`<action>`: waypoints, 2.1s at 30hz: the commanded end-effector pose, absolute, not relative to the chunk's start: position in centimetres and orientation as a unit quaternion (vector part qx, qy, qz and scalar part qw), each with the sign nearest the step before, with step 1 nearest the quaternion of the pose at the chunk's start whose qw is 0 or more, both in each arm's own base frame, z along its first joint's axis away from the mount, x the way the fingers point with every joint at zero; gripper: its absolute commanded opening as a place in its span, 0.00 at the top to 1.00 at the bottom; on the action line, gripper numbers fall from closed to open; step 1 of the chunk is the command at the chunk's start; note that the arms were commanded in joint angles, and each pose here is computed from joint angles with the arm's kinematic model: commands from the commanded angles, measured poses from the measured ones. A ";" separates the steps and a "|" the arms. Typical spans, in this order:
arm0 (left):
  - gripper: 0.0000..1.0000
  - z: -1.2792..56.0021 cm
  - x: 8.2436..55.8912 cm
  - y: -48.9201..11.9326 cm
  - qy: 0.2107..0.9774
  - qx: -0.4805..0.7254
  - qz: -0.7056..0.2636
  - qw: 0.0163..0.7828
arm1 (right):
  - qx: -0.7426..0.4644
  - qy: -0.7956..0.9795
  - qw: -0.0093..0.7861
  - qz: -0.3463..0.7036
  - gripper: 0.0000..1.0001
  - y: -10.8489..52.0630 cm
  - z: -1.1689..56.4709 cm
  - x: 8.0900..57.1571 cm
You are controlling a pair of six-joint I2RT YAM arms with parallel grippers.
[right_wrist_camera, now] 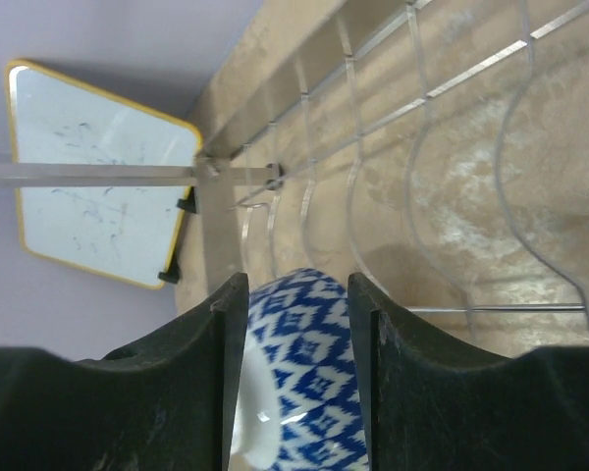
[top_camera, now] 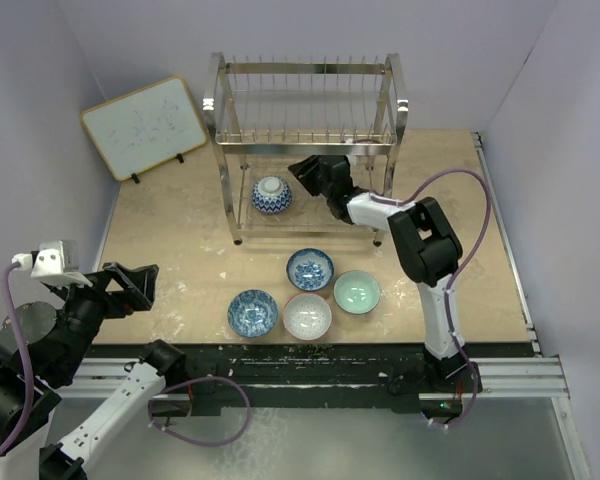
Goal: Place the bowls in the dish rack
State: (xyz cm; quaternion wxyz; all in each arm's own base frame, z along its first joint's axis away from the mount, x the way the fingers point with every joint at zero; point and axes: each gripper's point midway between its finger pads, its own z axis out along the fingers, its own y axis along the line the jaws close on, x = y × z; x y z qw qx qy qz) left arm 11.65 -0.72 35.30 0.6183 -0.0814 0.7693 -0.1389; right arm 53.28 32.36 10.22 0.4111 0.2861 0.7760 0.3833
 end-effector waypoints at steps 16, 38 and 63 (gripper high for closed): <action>0.01 35.3 12.2 -0.8 0.766 -0.085 -0.134 0.623 | 0.149 0.781 0.470 0.384 0.53 35.8 17.6 46.5; 0.01 35.1 11.5 0.0 0.761 -0.094 -0.130 0.629 | 0.131 0.800 0.433 0.396 0.82 38.8 13.9 47.1; 0.01 34.6 11.1 0.8 0.765 -0.094 -0.112 0.627 | 0.177 0.764 0.487 0.385 0.82 38.4 14.3 53.4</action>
